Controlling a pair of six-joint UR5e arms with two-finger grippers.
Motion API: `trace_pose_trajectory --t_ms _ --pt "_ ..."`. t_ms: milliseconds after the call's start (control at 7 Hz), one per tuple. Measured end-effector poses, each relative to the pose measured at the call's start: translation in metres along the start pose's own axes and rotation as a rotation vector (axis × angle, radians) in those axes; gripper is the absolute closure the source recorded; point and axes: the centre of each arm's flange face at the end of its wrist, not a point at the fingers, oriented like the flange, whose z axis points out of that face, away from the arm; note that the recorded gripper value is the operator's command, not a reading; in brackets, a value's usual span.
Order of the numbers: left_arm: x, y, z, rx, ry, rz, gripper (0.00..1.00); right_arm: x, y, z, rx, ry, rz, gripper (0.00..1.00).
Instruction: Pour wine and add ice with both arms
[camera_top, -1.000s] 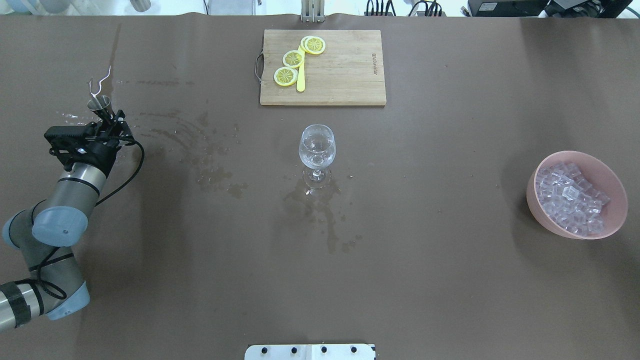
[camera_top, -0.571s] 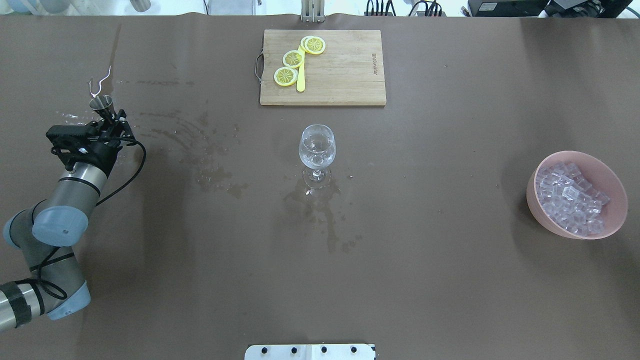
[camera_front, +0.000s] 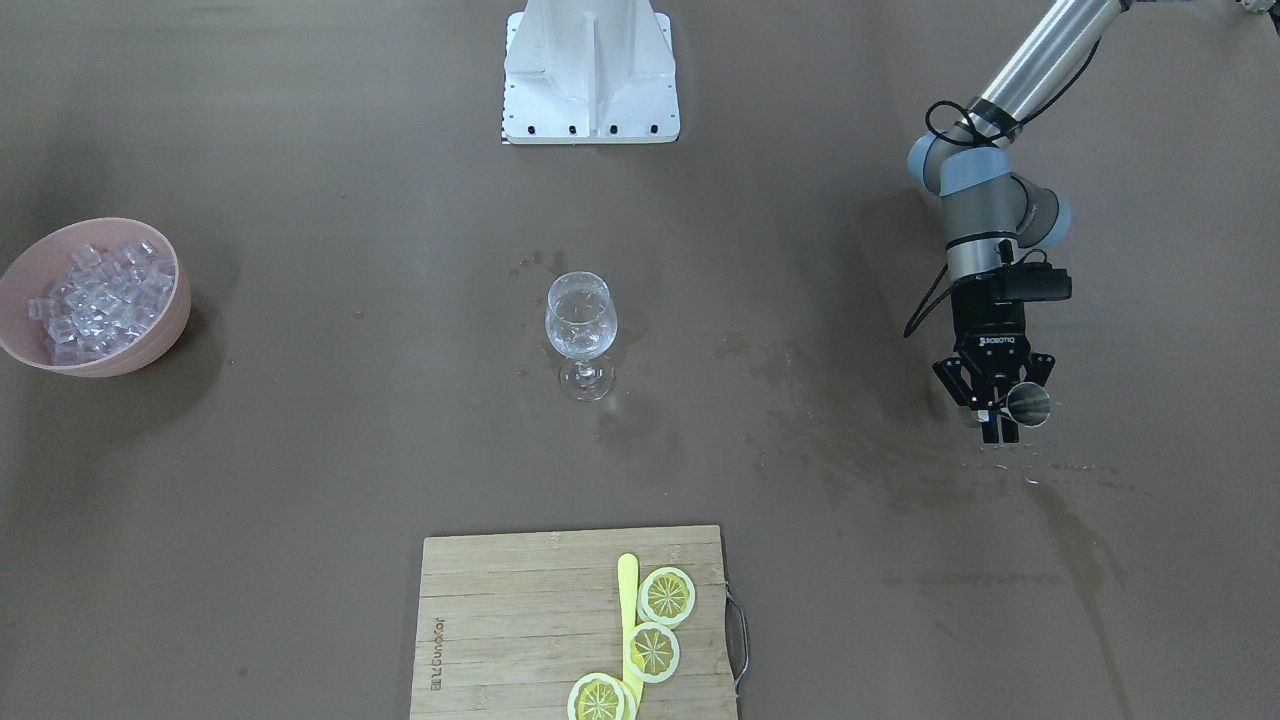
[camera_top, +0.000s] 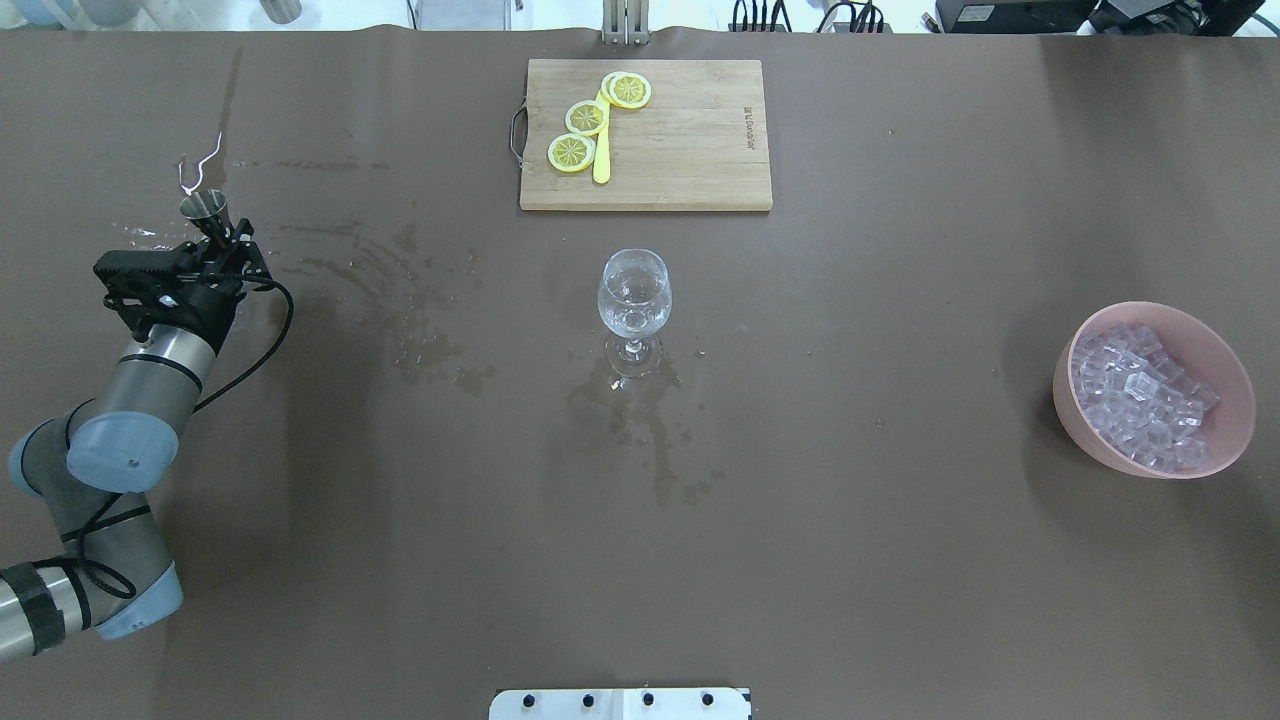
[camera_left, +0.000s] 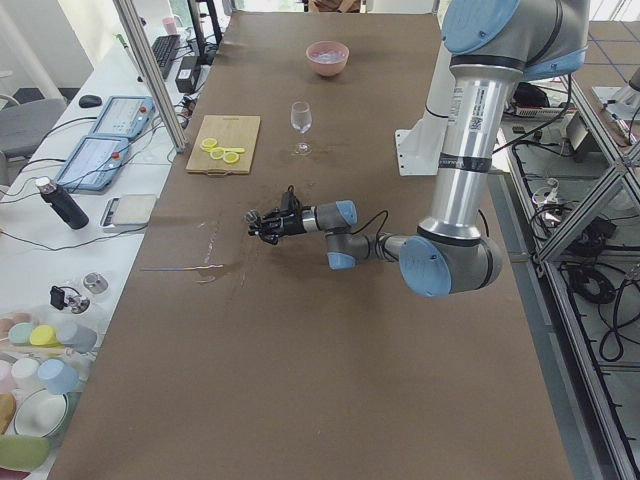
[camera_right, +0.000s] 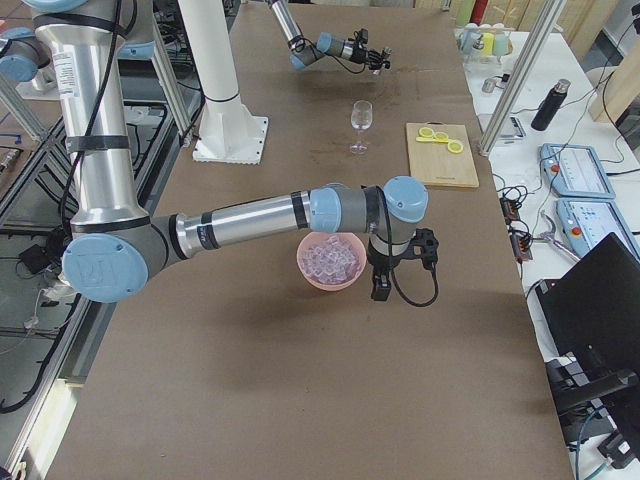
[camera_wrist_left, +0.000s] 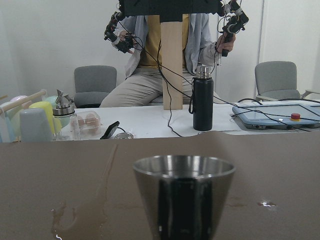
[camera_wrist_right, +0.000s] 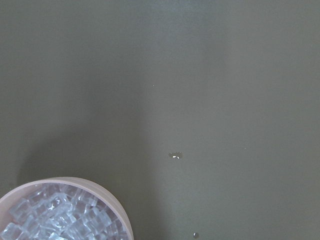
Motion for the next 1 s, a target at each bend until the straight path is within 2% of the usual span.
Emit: trace_pose_trajectory --t_ms 1000 --pt "-0.0036 0.0021 -0.0016 0.008 0.013 -0.019 0.81 -0.0001 0.0 -0.0001 0.0 -0.001 0.0 0.0"
